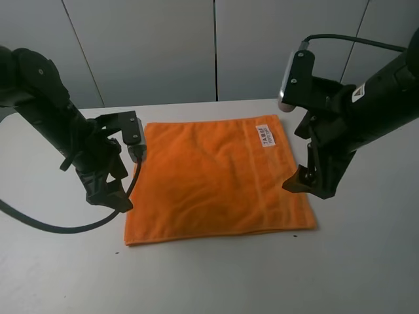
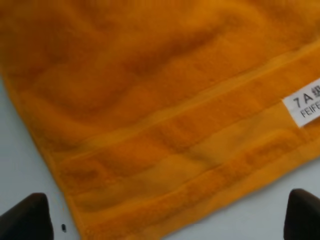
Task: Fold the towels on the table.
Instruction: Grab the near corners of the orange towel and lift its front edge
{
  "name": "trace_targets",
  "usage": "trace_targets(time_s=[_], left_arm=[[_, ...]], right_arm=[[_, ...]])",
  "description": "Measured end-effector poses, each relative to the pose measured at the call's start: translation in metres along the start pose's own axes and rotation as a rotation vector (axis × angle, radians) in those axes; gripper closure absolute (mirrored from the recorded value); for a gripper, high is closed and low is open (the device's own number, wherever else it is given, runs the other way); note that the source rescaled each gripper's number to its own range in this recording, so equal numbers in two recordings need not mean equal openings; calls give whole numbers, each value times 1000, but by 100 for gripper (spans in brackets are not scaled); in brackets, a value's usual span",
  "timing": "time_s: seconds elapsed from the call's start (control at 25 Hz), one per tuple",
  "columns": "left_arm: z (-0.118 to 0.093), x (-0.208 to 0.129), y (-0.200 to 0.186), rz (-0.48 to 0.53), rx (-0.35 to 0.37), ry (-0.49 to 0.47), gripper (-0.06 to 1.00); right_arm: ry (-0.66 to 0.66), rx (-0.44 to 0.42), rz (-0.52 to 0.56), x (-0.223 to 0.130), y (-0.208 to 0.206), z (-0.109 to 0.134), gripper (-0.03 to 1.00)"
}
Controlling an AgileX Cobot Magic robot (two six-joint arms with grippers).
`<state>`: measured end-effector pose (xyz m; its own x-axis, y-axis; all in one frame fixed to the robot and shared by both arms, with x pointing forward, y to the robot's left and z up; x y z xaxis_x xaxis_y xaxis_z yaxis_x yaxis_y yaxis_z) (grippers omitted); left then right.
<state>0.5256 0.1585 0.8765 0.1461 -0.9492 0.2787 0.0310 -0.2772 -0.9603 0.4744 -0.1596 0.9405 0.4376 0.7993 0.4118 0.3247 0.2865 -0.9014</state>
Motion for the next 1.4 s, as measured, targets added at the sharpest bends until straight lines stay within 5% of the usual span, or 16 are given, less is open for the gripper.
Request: trace_targets(time_s=[0.4,0.8,1.4], left_arm=[[-16,20,27,78,-18,192,-5],[-22,23,27,63,-55,162,-5],[-20,23,28,59,-41,163,-5]], right_arm=[[-173,91,269,-33,50,4,-3],[-362,199,390,-43,85,34,-3],[-434,171,440,-53,109,27,-3]])
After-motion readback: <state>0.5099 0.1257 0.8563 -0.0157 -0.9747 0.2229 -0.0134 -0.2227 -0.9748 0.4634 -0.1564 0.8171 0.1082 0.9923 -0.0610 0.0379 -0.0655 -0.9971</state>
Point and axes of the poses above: a point on each arm's last joint axis where the gripper is mounted, y pointing out along that axis toward the gripper, z along the wrist's bending axis when the last joint is at zero, x = y × z, the point moved 5 cm from there along y, pointing out along that axis toward the gripper, and after that the axes turned 12 degrees about y, right-handed, at the moved point
